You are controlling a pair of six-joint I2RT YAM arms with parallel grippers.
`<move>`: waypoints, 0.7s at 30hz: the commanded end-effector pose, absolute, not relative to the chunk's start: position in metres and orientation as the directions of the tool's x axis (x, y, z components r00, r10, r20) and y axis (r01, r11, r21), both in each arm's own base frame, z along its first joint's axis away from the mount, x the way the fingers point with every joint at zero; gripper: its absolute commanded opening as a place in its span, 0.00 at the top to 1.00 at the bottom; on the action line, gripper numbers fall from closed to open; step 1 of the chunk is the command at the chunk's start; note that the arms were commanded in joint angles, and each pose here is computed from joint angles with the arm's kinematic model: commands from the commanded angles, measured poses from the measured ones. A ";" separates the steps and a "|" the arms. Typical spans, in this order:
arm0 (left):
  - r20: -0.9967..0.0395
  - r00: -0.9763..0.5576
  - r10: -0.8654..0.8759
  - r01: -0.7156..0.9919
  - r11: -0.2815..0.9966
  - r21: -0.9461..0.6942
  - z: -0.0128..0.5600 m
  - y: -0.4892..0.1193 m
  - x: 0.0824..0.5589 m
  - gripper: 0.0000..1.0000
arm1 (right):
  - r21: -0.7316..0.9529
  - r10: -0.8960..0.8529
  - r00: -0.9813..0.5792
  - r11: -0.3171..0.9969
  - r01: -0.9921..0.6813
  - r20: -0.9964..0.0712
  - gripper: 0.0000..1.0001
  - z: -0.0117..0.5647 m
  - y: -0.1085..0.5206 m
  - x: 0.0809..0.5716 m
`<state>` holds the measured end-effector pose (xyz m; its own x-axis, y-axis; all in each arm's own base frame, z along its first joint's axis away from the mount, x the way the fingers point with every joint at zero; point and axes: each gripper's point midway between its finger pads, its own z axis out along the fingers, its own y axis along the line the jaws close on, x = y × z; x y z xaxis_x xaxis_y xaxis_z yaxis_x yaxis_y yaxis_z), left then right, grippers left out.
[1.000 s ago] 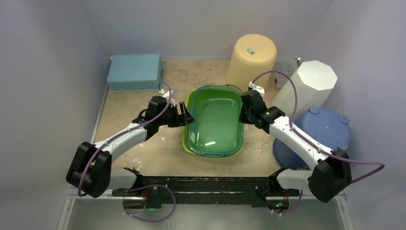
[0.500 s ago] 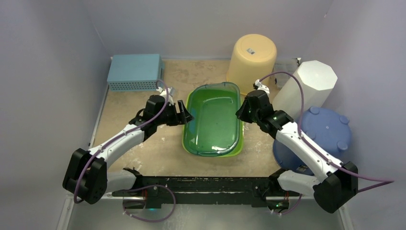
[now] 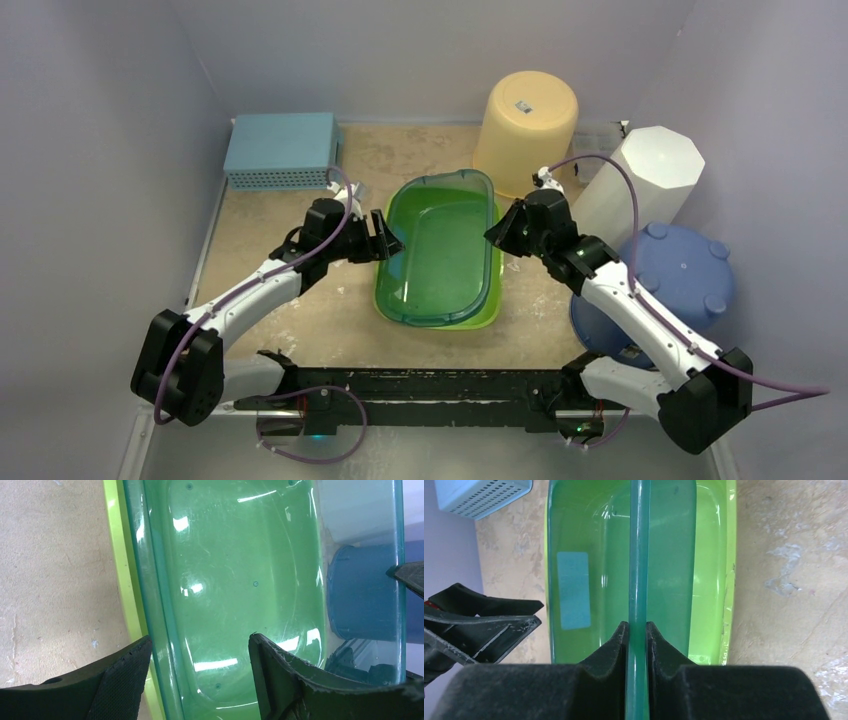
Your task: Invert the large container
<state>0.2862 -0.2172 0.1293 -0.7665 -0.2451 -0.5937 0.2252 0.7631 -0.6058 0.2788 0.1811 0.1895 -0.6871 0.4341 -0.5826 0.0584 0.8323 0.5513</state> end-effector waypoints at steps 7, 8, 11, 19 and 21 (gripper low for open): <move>-0.588 -0.779 -0.217 0.223 0.781 -0.583 0.115 -0.217 0.285 0.34 | 0.518 0.348 -0.776 0.855 0.032 -0.526 1.00 0.150 0.198 0.282; -0.582 -0.784 -0.216 0.217 0.783 -0.583 0.111 -0.216 0.285 0.36 | 0.506 0.336 -0.788 0.862 0.036 -0.516 1.00 0.142 0.198 0.282; -0.569 -0.795 -0.209 0.209 0.787 -0.581 0.104 -0.216 0.283 0.47 | 0.504 0.310 -0.817 0.863 0.028 -0.486 0.97 0.127 0.204 0.279; -0.566 -0.801 -0.195 0.220 0.783 -0.581 0.100 -0.218 0.282 0.63 | 0.509 0.317 -0.830 0.859 0.046 -0.460 0.76 0.109 0.207 0.280; -0.566 -0.801 -0.194 0.222 0.781 -0.584 0.100 -0.219 0.282 0.64 | 0.493 0.318 -0.833 0.868 0.063 -0.452 0.71 0.102 0.204 0.280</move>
<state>0.2810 -0.2157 0.1000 -0.8059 -0.2093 -0.5538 0.1955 0.7889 -0.5826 0.2824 0.2016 0.1129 -0.8186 0.3379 -0.4645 0.0706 0.8617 0.5025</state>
